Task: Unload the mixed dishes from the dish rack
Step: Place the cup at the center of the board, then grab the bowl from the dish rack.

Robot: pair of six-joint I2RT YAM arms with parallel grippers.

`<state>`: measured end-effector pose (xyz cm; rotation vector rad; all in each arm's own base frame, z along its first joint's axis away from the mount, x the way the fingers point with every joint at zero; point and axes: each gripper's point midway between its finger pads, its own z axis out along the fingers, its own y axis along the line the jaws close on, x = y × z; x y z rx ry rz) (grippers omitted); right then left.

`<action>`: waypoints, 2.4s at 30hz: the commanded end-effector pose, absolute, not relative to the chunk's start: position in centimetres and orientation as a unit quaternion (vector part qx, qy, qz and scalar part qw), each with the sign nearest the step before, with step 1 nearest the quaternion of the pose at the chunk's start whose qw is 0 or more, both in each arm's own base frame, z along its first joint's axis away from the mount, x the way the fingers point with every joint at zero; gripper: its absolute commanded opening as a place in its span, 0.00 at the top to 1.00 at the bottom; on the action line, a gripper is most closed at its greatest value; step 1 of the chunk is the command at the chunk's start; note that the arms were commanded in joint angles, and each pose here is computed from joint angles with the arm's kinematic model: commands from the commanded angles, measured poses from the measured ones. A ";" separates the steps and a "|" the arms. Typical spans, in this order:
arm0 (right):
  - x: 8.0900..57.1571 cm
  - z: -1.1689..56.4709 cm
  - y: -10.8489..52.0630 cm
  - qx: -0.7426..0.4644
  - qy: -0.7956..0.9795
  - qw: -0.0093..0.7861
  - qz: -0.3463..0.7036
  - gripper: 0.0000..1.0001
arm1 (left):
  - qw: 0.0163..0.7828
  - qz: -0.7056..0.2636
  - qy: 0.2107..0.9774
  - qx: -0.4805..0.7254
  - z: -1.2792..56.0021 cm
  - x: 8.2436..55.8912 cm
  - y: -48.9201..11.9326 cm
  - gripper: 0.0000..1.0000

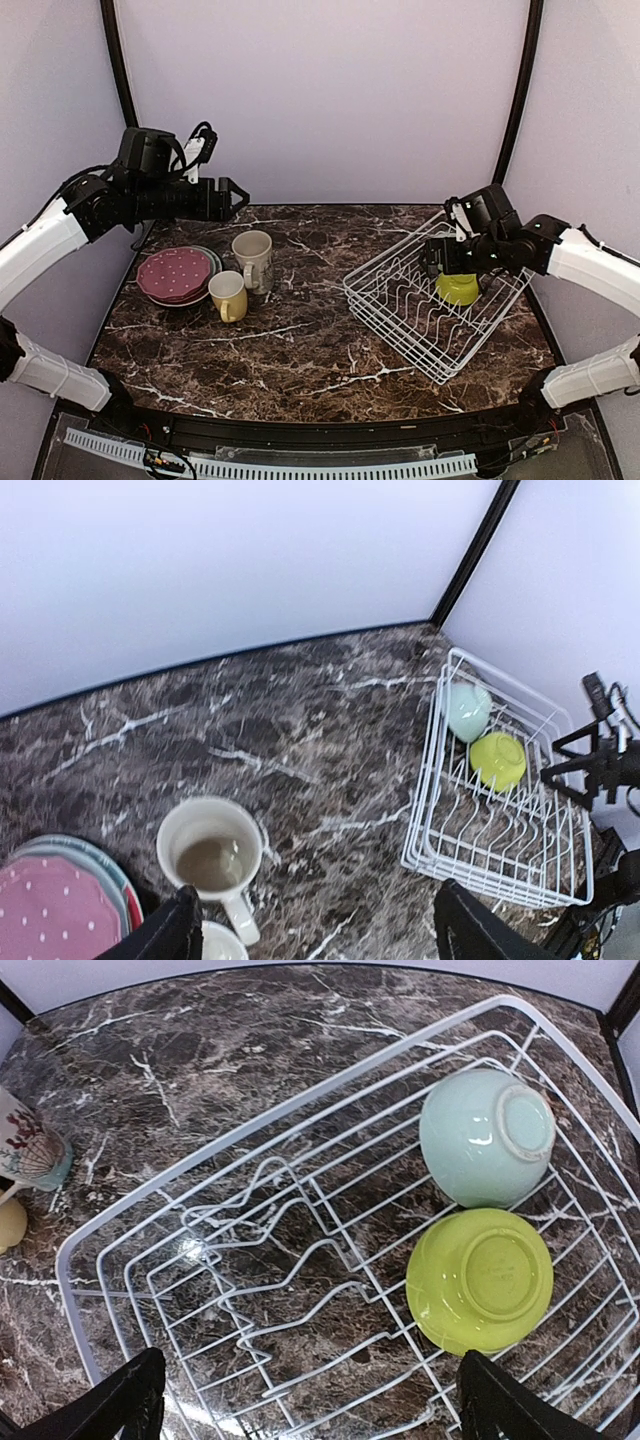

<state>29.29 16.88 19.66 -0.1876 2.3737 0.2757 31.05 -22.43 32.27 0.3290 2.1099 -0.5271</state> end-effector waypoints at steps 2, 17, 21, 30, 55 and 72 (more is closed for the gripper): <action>30.6 18.6 13.9 -0.021 0.940 0.340 0.029 0.01 | 0.546 -0.261 0.770 0.201 39.8 32.5 -25.6 0.21; 40.1 15.0 11.0 -0.079 0.928 0.297 -0.209 0.02 | 0.581 -0.164 0.767 0.218 35.1 33.6 -23.3 0.16; 42.5 13.3 11.7 -0.114 0.923 0.295 -0.220 0.02 | 0.583 -0.160 0.768 0.210 35.2 33.7 -23.0 0.15; 45.7 11.1 11.3 -0.124 0.912 0.284 -0.269 0.02 | 0.583 -0.160 0.771 0.201 35.2 33.6 -22.8 0.15; 47.7 7.8 10.5 -0.107 0.893 0.283 -0.333 0.04 | 0.572 -0.163 0.779 0.197 34.2 34.1 -23.0 0.14; 47.2 8.5 10.4 -0.092 0.889 0.300 -0.335 0.35 | 0.565 -0.175 0.785 0.184 33.7 34.6 -22.7 0.14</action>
